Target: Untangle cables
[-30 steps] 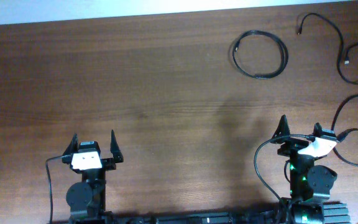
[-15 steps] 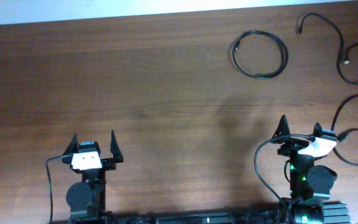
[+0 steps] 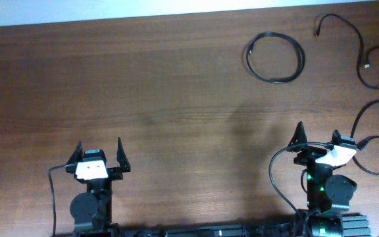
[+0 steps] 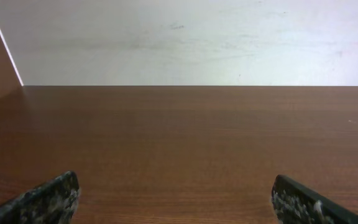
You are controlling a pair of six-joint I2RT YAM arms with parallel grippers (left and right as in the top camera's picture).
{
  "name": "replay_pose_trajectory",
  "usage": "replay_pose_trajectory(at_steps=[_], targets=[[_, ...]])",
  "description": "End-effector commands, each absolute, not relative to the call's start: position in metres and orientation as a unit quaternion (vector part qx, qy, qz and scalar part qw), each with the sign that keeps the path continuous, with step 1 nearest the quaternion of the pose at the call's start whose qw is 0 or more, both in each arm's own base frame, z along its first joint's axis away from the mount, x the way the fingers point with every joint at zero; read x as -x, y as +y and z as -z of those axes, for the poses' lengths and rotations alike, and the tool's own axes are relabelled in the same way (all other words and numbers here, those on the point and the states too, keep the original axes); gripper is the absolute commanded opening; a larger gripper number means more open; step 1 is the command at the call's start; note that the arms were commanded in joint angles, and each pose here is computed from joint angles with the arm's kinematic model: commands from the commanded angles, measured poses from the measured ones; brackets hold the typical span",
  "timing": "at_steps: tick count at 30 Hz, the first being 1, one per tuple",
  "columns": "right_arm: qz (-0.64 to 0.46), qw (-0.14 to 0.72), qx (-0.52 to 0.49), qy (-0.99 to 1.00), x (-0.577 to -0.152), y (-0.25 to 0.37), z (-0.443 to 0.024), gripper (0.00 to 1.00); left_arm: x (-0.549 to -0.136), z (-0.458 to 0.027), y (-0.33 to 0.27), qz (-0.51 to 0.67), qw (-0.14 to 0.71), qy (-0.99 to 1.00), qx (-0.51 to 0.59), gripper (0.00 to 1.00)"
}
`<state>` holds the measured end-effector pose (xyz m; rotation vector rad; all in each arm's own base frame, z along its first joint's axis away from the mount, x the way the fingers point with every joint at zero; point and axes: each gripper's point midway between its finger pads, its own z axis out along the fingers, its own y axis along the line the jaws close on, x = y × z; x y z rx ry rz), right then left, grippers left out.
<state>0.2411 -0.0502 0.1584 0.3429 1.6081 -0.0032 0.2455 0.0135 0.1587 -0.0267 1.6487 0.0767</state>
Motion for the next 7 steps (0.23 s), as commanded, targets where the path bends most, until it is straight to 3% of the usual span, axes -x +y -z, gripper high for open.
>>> replay_pose_trajectory(at_steps=[1,7], targets=[[0.005,0.678,-0.154,0.719,-0.2408,-0.0507,-0.1554,0.99,-0.2455,-0.1571,0.0138,-0.041,0.678,0.733,0.007,0.99],[0.005,0.678,-0.154,0.718,-0.2408,-0.0507,-0.1554,0.99,-0.2455,-0.1571,0.0138,-0.041,0.678,0.733,0.007,0.99]])
